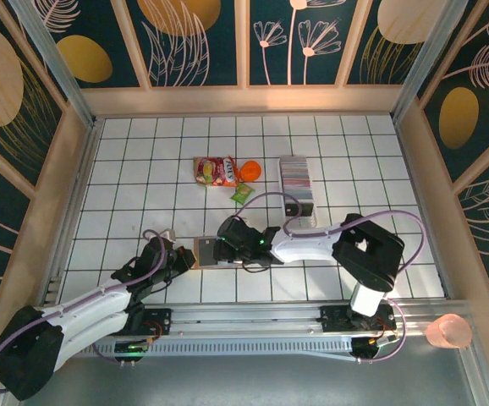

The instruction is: Put the credit cards into the card holder

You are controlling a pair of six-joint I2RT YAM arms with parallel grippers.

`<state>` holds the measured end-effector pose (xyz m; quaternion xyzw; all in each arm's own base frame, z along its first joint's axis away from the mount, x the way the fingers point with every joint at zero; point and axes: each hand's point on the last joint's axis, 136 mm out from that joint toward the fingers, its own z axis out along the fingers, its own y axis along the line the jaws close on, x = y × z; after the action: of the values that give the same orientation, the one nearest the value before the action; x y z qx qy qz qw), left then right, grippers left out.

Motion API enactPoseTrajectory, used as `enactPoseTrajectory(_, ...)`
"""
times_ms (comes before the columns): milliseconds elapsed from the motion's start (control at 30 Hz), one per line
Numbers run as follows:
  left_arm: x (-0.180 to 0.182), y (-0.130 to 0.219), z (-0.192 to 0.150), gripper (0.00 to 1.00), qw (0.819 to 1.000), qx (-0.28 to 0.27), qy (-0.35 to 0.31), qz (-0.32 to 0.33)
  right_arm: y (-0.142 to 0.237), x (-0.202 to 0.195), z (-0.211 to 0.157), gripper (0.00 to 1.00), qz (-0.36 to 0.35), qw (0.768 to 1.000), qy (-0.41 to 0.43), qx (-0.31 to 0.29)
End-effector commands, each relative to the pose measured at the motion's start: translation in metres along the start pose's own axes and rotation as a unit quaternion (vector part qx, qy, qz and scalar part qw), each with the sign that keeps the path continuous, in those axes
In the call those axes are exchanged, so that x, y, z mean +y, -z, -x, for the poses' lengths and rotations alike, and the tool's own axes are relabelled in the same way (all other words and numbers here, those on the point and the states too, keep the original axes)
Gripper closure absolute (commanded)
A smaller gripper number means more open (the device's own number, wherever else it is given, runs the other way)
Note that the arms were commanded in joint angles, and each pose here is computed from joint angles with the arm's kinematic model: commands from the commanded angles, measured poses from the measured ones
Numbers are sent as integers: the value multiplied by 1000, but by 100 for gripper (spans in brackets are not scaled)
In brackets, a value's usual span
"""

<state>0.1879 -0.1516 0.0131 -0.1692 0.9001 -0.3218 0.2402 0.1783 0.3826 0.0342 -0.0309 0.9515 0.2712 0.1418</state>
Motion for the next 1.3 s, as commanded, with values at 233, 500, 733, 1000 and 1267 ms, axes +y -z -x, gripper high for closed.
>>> enactPoseTrajectory(233,20,0,-17,100,999,25,11,22,-9,41,3,48,76,997,-12,4)
enactPoseTrajectory(500,20,0,-17,100,999,23,13,19,-9,53,3,48,106,994,-19,4)
enactPoseTrajectory(733,20,0,-18,100,999,24,15,15,-14,60,0,48,133,990,-36,14)
enactPoseTrajectory(1000,21,1,-18,100,1000,19,19,12,-7,87,4,49,214,975,-56,12)
enactPoseTrajectory(1267,22,2,-16,100,1000,11,26,10,0,126,24,49,298,953,-42,-2)
